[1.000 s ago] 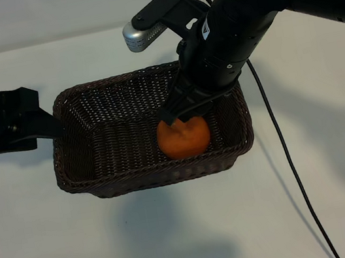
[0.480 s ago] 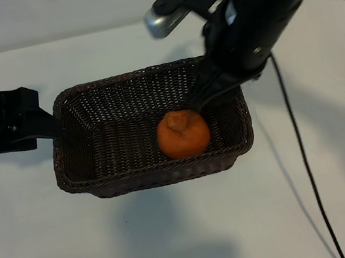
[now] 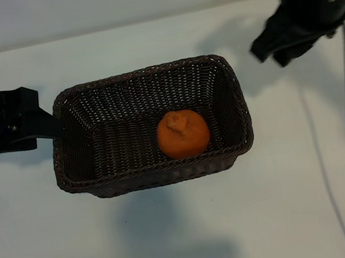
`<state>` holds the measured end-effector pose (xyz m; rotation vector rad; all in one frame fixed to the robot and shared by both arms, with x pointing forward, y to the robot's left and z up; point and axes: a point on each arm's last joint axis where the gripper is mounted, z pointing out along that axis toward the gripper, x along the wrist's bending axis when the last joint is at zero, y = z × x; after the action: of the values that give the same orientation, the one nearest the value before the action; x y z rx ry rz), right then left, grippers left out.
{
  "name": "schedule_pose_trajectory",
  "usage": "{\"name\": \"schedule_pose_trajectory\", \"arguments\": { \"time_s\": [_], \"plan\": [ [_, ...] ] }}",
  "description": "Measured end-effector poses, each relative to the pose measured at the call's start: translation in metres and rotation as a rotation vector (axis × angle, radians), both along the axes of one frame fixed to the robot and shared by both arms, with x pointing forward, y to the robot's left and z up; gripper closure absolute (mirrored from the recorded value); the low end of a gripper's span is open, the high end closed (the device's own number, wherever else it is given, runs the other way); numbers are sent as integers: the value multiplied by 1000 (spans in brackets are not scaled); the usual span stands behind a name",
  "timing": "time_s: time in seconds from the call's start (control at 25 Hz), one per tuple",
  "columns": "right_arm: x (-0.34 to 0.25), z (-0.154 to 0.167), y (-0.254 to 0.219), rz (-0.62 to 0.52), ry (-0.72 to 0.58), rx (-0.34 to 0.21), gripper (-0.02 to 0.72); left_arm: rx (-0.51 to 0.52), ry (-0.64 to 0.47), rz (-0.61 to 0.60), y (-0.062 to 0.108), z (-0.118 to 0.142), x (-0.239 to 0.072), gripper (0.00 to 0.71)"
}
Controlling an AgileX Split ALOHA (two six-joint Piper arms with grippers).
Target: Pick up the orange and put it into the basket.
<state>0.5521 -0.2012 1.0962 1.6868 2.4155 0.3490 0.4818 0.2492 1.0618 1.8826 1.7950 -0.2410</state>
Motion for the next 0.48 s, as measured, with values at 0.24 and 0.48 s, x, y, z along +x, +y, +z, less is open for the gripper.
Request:
{"name": "schedule_pose_trajectory", "arguments": {
  "time_s": [0.24,0.48],
  "plan": [
    [3,7,-32,-92,-16,1,268,0,1,-1,0,0,0,185],
    [4,11,-50,-153,-18,20,268,0,1,-1,0,0,0,185]
  ]
}}
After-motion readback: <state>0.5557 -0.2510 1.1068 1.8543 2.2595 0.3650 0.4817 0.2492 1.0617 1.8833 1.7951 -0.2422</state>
